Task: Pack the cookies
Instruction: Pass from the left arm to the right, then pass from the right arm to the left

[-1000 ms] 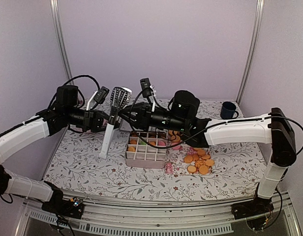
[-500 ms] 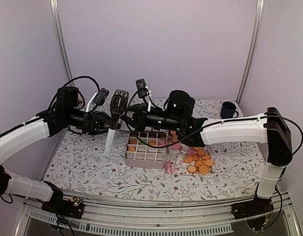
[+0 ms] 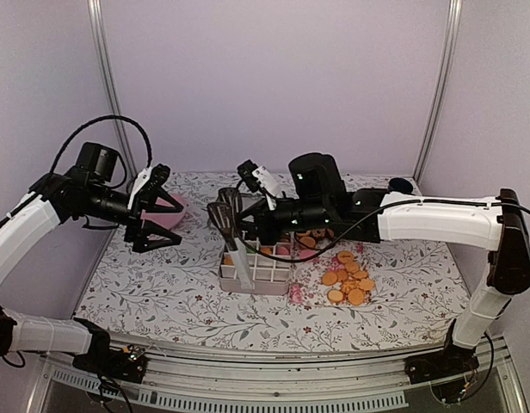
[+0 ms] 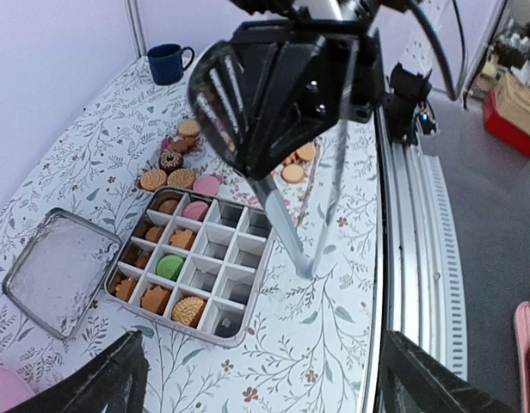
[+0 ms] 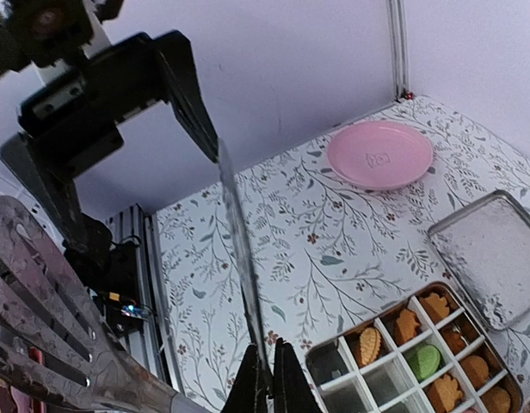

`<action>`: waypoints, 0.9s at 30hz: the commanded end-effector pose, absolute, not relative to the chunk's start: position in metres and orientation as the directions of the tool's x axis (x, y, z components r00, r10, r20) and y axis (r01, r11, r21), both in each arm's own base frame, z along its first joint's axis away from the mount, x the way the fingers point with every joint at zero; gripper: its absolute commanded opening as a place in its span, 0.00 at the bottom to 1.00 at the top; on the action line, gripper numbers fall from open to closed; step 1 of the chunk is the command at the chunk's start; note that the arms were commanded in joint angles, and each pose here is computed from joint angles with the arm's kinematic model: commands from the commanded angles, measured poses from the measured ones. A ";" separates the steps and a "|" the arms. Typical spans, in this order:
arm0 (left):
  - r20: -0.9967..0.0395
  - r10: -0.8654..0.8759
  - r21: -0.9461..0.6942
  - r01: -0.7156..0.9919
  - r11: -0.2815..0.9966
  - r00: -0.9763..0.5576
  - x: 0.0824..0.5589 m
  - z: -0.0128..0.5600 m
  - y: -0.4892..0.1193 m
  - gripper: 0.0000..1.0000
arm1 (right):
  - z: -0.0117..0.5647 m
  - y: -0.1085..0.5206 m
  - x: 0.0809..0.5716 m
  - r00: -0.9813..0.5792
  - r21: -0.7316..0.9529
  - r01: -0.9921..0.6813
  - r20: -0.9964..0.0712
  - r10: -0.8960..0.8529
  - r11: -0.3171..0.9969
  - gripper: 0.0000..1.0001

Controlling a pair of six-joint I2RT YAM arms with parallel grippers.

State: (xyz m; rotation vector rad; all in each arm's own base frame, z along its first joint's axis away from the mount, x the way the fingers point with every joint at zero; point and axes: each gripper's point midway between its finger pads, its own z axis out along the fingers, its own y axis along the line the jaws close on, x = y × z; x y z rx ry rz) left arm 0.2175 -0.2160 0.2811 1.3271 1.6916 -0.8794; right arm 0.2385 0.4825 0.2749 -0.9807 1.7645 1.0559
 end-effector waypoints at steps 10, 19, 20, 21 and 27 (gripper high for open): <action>-0.757 0.649 -0.035 0.997 0.063 -0.067 0.188 0.243 -0.232 0.71 | 0.215 0.486 0.242 -0.266 -0.004 -0.912 -0.755 -0.600 0.409 0.00; -0.761 0.645 -0.060 0.997 0.039 -0.071 0.189 0.239 -0.240 0.55 | 0.203 0.510 0.228 -0.221 -0.034 -0.937 -0.713 -0.666 0.347 0.00; -0.762 0.644 -0.061 0.998 0.033 -0.068 0.188 0.239 -0.241 0.53 | 0.202 0.513 0.227 -0.219 -0.032 -0.939 -0.711 -0.668 0.342 0.00; -0.763 0.644 -0.060 0.998 0.025 -0.062 0.186 0.239 -0.242 0.51 | 0.200 0.515 0.228 -0.219 -0.031 -0.940 -0.708 -0.671 0.340 0.00; -0.758 0.650 -0.084 0.996 -0.016 -0.053 0.174 0.233 -0.241 0.35 | 0.199 0.527 0.231 -0.218 -0.029 -0.941 -0.708 -0.671 0.337 0.00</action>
